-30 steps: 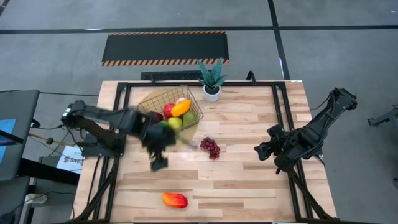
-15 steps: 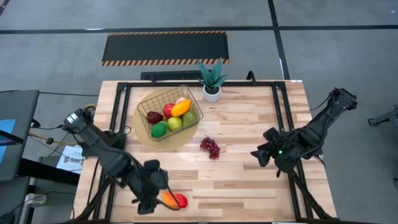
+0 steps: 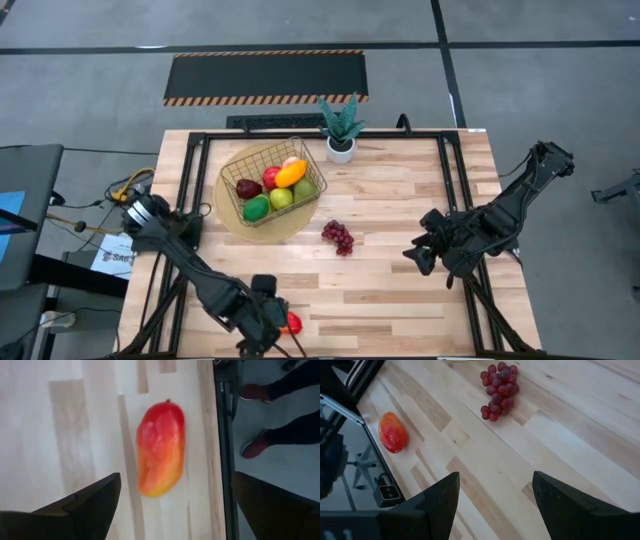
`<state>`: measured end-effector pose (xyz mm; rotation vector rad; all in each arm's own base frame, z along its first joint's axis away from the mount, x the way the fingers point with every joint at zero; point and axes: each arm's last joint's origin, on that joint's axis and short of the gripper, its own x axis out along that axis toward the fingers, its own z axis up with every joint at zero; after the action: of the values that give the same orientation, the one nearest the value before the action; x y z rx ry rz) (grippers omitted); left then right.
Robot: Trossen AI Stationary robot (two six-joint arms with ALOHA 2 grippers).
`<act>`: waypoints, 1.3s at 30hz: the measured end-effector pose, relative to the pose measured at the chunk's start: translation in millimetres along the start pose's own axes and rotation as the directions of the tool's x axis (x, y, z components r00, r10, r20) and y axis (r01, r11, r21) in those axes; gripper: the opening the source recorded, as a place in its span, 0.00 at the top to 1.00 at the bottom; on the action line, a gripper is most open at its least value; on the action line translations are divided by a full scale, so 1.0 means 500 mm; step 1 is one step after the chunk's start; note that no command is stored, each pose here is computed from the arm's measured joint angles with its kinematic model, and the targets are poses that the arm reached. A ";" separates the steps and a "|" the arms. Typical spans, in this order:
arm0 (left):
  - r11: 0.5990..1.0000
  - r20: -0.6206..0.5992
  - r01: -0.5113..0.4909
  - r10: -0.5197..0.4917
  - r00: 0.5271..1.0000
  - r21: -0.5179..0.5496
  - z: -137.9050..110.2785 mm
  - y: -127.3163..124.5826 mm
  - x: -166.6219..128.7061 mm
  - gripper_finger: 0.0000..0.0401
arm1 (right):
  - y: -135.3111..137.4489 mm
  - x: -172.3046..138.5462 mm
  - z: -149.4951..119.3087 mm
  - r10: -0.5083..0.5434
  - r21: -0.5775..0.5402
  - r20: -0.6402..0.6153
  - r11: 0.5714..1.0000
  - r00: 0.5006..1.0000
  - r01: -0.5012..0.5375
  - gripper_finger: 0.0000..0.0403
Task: Build produce basket
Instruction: Put the red mango into the wire basket
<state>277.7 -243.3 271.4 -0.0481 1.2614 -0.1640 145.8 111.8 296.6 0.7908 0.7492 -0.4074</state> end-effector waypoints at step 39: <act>0.997 -0.005 -0.009 0.009 1.000 -0.078 -0.012 0.059 0.216 0.20 | 0.001 0.000 -0.001 0.006 -0.008 -0.019 1.000 1.000 -0.006 0.32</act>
<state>306.5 -229.9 163.6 -0.1097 1.2719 -0.1072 145.8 112.6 296.6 0.7904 0.7658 -0.3914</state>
